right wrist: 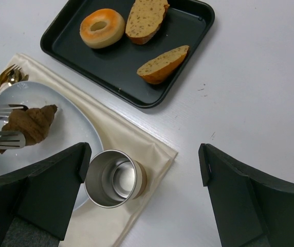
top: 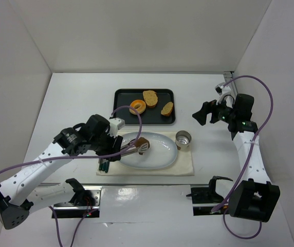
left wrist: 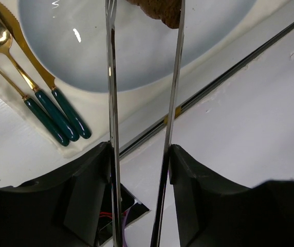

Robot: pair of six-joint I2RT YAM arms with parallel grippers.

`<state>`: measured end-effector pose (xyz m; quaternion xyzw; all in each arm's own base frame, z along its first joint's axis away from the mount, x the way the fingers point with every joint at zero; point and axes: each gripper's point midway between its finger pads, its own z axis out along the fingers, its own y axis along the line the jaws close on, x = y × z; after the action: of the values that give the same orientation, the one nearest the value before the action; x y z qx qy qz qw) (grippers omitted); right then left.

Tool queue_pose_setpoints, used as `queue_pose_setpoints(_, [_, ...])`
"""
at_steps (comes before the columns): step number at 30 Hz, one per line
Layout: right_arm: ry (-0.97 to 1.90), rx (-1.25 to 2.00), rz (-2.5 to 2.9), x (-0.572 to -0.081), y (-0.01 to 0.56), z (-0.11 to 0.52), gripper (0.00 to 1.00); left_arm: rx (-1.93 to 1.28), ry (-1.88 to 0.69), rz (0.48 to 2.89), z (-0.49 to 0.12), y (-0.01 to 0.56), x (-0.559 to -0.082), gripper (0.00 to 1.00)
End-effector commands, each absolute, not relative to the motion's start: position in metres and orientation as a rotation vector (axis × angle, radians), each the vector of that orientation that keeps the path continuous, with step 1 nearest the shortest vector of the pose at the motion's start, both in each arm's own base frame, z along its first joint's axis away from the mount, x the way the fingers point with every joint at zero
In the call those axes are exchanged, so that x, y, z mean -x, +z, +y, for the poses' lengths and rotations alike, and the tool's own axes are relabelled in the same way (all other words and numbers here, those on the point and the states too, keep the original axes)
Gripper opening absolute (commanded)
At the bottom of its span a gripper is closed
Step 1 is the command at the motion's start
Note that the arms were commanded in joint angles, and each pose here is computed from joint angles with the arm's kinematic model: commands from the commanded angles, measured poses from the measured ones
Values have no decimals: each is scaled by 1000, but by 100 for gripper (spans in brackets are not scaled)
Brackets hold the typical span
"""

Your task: Place the bread

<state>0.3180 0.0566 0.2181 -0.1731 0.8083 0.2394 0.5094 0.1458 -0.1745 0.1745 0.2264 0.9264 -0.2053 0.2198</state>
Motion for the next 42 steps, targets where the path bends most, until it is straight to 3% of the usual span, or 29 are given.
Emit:
queue_pose_setpoints(1, [553,443,1911,-323,234,57,99,-635,-616,2538,-181,181,-145,62])
queue_pose_setpoints(10, [553,443,1911,-323,234,57,99,-625,-571,2567,-176,176,-144,64])
queue_pose_setpoints(20, [544,438,1914,-323,234,55,99,-434,-443,2350,-148,264,-166,61])
queue_pose_setpoints(28, [553,443,1911,-323,234,57,99,-217,-225,2229,-116,292,-207,61])
queue_pose_setpoints(33, [576,451,1912,-320,234,60,99,12,-4,2225,-61,260,-272,61])
queue_pose_setpoints(36, [585,456,1909,-319,234,61,99,136,-62,2222,-40,240,-310,61])
queue_pose_setpoints(42, [608,463,1910,-316,234,64,99,379,69,2316,24,170,-345,60])
